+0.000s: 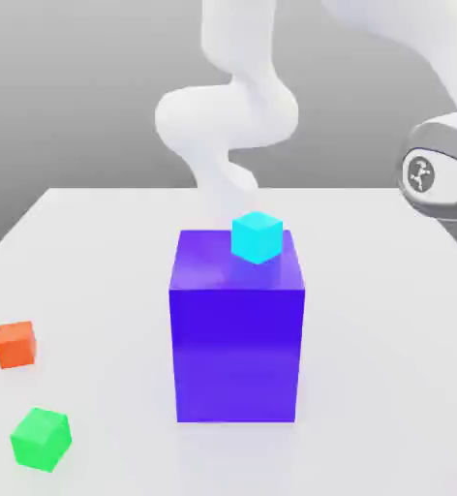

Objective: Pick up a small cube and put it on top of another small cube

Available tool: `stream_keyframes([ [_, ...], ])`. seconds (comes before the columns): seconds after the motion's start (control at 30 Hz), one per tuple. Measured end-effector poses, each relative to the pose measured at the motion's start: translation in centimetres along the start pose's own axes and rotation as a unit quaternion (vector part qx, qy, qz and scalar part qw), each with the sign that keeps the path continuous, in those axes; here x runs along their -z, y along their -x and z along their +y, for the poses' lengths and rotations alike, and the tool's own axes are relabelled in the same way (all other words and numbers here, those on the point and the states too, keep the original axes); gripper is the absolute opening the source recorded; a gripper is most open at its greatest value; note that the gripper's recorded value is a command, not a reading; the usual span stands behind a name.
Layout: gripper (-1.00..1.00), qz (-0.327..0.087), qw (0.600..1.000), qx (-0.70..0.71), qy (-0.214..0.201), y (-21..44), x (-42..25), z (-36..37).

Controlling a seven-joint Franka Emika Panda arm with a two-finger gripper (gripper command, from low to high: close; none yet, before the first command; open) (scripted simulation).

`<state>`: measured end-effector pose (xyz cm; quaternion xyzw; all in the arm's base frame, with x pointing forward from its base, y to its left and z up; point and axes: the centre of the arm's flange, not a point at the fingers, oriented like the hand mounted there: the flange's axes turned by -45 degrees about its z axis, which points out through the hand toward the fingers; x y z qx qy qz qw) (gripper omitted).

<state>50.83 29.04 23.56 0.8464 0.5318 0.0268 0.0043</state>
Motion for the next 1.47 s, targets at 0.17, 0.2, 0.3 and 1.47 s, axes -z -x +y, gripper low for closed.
stream_keyframes([
  [0.17, 0.0, -0.019, 0.999, 0.039, -0.018, -0.7, -8.4, -2.2],
  [0.2, -1.0, -0.019, 0.999, 0.04, -0.019, -0.6, -9.8, -2.3],
  [0.3, -1.0, -0.019, 0.999, 0.04, -0.019, -0.6, -9.8, -2.3],
  [1.47, 1.0, -0.026, 0.885, -0.464, -0.007, 51.2, -3.9, 15.8],
])
